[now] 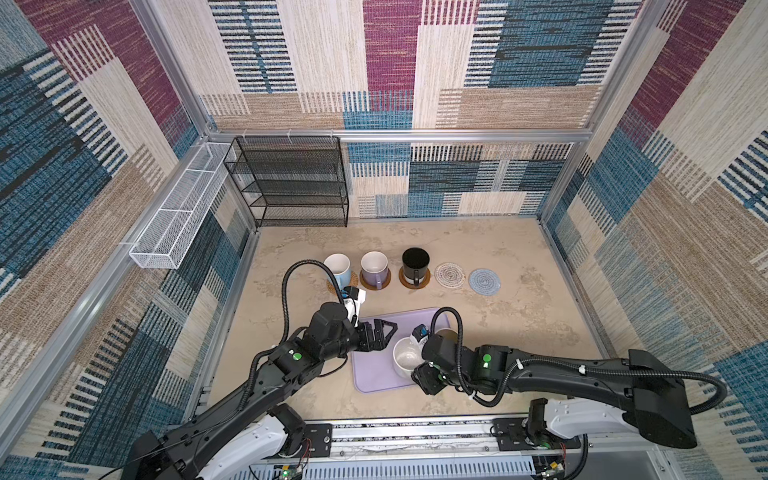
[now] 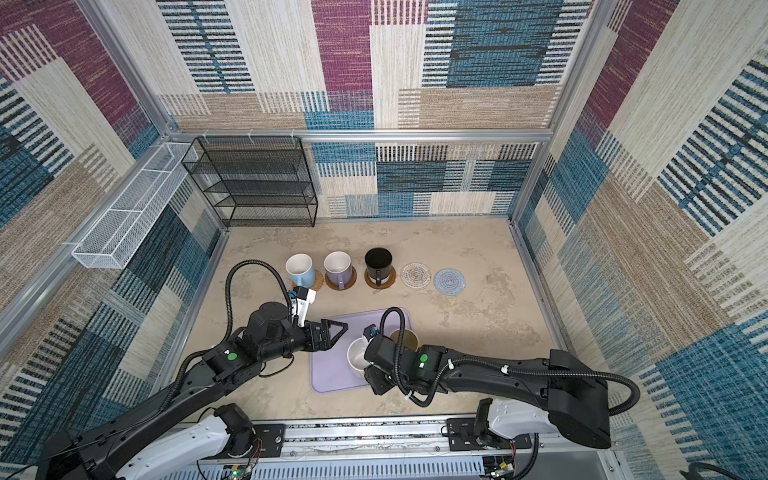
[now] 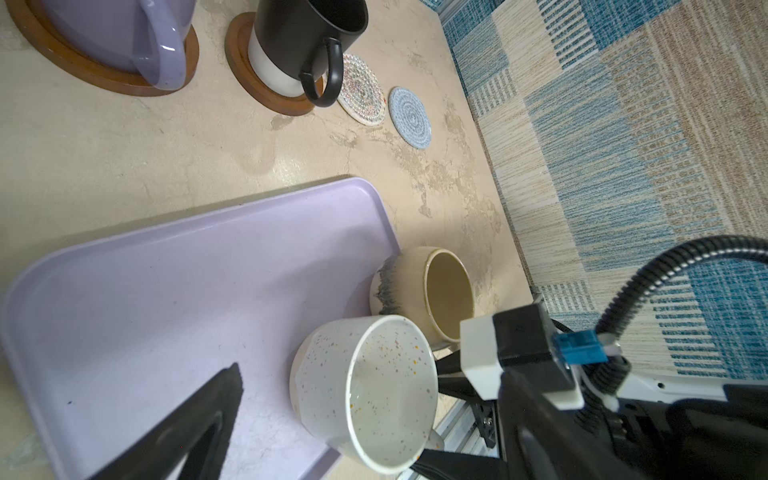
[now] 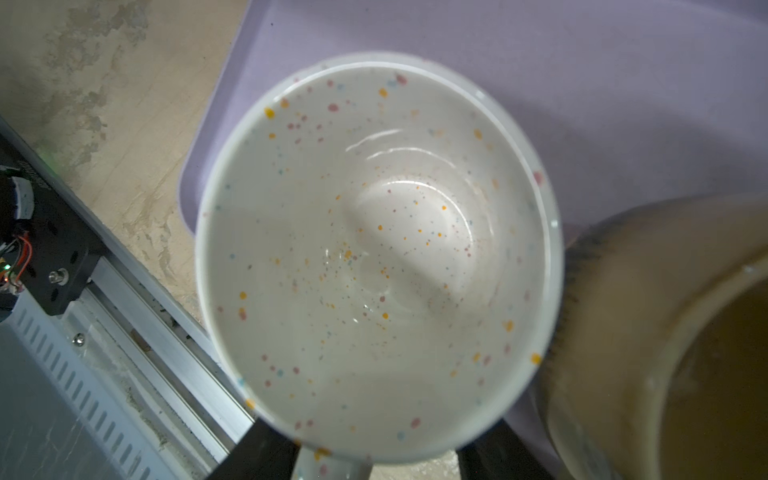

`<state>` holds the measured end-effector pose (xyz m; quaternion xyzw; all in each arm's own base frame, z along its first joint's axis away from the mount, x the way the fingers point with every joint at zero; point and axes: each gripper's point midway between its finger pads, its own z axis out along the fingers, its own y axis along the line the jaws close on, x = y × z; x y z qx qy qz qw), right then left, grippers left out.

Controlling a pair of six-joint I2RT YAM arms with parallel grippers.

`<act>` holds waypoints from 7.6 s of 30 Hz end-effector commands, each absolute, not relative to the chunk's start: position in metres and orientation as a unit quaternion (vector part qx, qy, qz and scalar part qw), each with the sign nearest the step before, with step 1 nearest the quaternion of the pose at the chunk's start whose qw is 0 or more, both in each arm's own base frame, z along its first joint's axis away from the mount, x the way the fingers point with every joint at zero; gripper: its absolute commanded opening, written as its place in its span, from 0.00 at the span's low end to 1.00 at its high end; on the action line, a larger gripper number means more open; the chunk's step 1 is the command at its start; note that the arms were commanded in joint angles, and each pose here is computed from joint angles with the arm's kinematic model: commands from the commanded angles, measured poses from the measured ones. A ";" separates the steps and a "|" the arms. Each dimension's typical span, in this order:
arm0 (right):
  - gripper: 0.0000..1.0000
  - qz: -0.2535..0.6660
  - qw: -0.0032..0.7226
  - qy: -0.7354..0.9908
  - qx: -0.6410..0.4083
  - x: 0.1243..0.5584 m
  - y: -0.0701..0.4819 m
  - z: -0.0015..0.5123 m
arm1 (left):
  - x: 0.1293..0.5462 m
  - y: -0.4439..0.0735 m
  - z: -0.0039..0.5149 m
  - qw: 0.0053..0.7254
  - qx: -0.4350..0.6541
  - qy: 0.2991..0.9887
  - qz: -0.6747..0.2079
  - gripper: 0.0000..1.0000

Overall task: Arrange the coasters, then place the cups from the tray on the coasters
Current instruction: 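Grasp the white speckled mug rim with right gripper and lift it, then carry the white speckled mug with right gripper toward the patterned coaster, then lower the white speckled mug onto the patterned coaster and open right gripper, then move right gripper back over the cream mug on the tray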

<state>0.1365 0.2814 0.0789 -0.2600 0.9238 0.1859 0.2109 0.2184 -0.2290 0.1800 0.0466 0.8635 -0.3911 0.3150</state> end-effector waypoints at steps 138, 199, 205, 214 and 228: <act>0.00 -0.001 0.348 0.937 -0.015 0.436 0.150 0.115 | 0.360 -0.354 0.199 0.327 0.043 0.853 -0.404 0.98; 1.00 0.206 0.372 0.904 -0.045 0.339 0.175 0.181 | 0.283 -0.321 0.221 0.297 0.084 0.837 -0.452 0.99; 1.00 0.179 0.324 0.928 -0.043 0.292 0.165 0.161 | 0.244 -0.308 0.198 0.268 0.105 0.859 -0.423 0.99; 1.00 0.148 0.246 0.954 -0.085 0.214 0.189 0.131 | 0.190 -0.303 0.166 0.211 0.116 0.884 -0.401 0.98; 0.98 0.136 0.185 0.964 -0.138 0.161 0.190 0.112 | 0.135 -0.288 0.144 0.182 0.183 0.897 -0.358 0.97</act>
